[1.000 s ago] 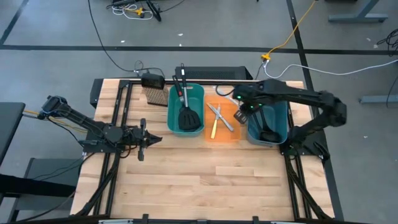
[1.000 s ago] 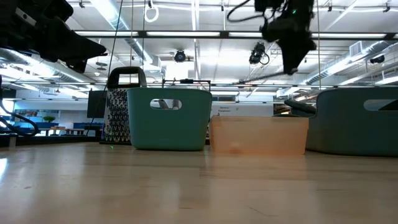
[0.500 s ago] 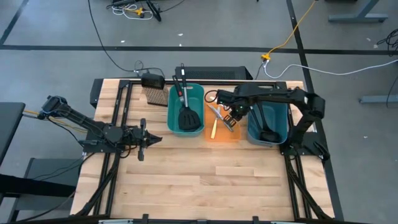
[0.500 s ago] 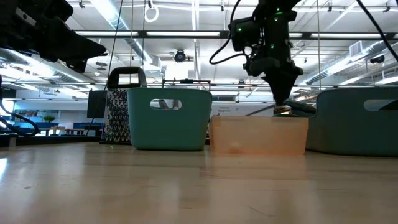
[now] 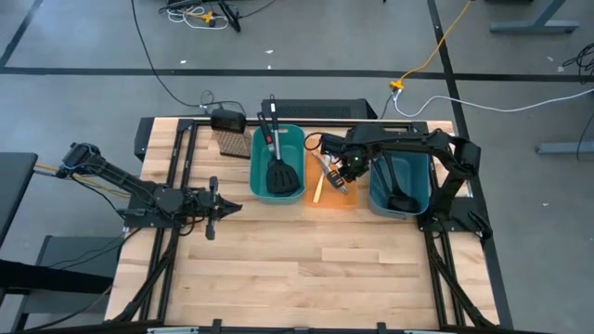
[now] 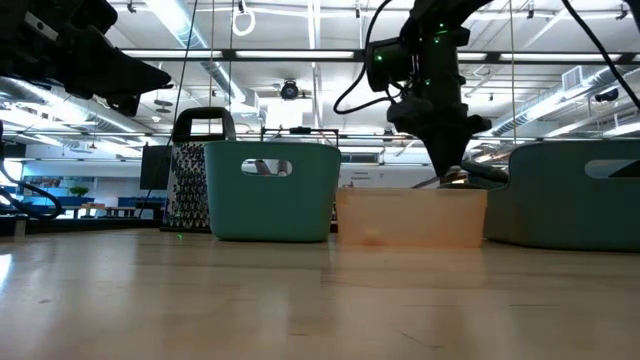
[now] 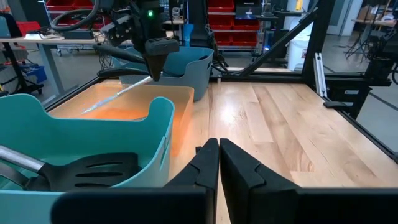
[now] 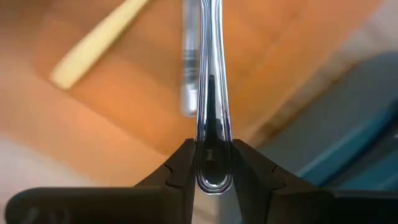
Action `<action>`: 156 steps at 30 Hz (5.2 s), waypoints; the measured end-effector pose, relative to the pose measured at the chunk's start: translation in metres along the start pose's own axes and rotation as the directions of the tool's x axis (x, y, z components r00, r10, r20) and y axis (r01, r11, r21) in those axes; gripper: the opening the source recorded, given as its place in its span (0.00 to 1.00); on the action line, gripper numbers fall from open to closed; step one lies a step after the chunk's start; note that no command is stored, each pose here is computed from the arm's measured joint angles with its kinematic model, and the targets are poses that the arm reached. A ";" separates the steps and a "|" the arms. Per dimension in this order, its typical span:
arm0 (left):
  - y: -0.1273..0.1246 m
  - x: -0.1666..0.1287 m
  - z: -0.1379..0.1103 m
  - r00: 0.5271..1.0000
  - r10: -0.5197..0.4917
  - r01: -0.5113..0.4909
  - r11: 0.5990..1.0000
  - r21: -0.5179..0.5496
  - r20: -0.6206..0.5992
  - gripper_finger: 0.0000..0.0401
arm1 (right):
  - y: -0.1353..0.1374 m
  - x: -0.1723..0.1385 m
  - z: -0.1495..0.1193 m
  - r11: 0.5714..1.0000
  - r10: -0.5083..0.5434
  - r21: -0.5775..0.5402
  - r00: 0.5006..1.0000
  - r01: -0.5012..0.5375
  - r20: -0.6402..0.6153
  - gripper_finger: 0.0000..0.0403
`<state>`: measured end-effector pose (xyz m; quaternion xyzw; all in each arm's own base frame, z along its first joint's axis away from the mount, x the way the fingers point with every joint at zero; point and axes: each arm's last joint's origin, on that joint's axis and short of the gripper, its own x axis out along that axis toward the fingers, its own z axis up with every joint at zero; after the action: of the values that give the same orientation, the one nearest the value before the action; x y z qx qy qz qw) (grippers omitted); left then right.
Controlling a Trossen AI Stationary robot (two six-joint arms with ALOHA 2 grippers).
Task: Pick & Place Kitchen Items
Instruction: Put the silver table knife into the orange bin, then return to Home Position
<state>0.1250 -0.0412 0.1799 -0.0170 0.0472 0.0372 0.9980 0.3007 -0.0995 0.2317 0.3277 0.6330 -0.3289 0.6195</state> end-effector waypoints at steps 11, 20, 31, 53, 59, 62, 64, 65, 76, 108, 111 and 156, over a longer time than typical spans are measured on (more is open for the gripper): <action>0.000 0.000 0.000 1.000 0.000 0.000 1.000 0.009 0.002 0.04 | 0.017 0.000 0.005 0.984 0.143 0.099 0.988 -0.149 0.061 0.22; 0.000 0.000 0.000 1.000 -0.006 0.006 1.000 -0.011 0.000 0.04 | 0.026 0.024 -0.004 0.987 0.080 0.137 0.995 -0.087 0.056 0.22; 0.000 0.000 0.000 1.000 -0.012 0.012 1.000 -0.011 0.000 0.04 | 0.014 0.065 -0.016 0.988 0.050 0.146 0.998 -0.054 0.027 0.22; 0.000 0.000 0.000 1.000 -0.012 0.012 1.000 -0.008 -0.001 0.04 | 0.012 0.083 -0.019 0.990 0.131 0.042 0.991 -0.132 0.019 0.31; 0.000 0.000 0.000 1.000 -0.012 0.012 1.000 -0.008 0.000 0.04 | 0.013 0.082 -0.019 0.986 0.164 0.013 0.986 -0.164 -0.003 0.45; 0.000 0.000 0.000 1.000 -0.012 0.012 1.000 -0.008 0.000 0.04 | 0.013 0.082 -0.019 0.987 0.161 0.011 0.987 -0.161 -0.001 0.51; 0.000 0.000 0.000 1.000 -0.012 0.012 1.000 -0.008 -0.001 0.04 | 0.012 0.080 -0.019 0.989 0.148 -0.010 0.989 -0.148 0.018 0.52; 0.000 0.000 0.000 1.000 -0.012 0.012 1.000 -0.008 0.000 0.04 | 0.013 0.076 -0.017 0.990 0.143 -0.024 0.989 -0.142 0.038 0.53; 0.000 0.000 0.000 1.000 -0.004 0.004 1.000 -0.011 0.001 0.04 | 0.034 -0.024 -0.018 0.937 0.259 -0.323 0.880 -0.130 0.397 0.48; 0.020 -0.033 0.061 0.973 0.213 -0.227 0.951 0.212 0.084 0.01 | -0.095 -0.083 -0.206 0.502 0.864 -0.853 -0.107 0.144 0.491 0.02; 0.028 -0.041 0.052 0.962 0.239 -0.259 0.950 0.173 0.129 0.01 | -0.110 -0.074 -0.211 0.518 0.853 -0.840 -0.179 0.163 0.491 0.01; 0.029 -0.027 -0.011 0.983 0.110 -0.122 0.990 0.076 0.145 0.01 | -0.117 0.049 -0.190 0.655 0.739 -0.756 -0.220 0.010 0.637 0.01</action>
<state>0.0952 -0.0147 0.1710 0.0305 -0.0206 0.0944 0.9949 0.0956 -0.0097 0.1871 -0.0079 -0.1014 -0.0537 0.9934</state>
